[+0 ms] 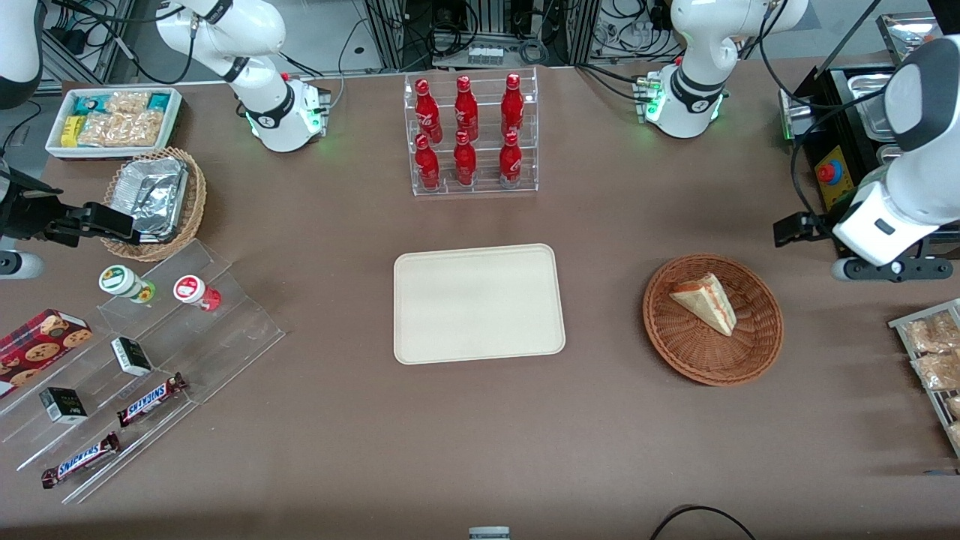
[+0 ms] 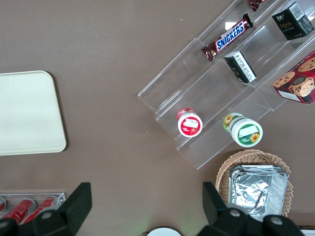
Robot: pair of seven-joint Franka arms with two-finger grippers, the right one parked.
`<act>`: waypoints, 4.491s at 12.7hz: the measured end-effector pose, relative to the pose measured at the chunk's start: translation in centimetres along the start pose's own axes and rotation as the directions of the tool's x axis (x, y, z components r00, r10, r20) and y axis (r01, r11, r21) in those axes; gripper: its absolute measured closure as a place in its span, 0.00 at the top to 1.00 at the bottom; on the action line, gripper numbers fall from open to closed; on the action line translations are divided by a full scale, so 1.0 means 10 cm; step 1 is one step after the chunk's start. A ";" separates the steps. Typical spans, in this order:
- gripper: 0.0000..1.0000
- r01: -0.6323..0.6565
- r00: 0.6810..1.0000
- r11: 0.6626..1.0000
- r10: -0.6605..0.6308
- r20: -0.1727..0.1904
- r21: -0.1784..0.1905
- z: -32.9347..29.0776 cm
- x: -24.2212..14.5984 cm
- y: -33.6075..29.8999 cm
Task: Place sandwich from basket to tray
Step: 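Move the open left gripper over the sandwich in the wicker basket, then lower the open left gripper around the sandwich and close it, then lift the sandwich and carry it over the cream tray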
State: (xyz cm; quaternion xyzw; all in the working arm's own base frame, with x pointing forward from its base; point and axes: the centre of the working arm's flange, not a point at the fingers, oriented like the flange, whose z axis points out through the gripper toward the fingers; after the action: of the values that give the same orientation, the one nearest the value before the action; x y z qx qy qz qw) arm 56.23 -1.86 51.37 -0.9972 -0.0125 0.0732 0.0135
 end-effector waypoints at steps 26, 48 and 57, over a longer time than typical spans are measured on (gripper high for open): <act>1.00 0.645 0.756 0.757 -0.652 -0.057 -0.107 1.65 -0.08 0.52; 1.00 0.710 0.693 0.693 -0.719 -0.055 -0.120 2.39 -0.05 0.46; 0.94 0.713 0.693 0.693 -0.719 -0.041 -0.102 2.58 -0.03 0.48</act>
State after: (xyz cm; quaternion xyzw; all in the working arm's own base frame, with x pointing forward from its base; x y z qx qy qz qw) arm 52.25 -5.99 25.76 -0.9152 -0.4022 0.0230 0.0025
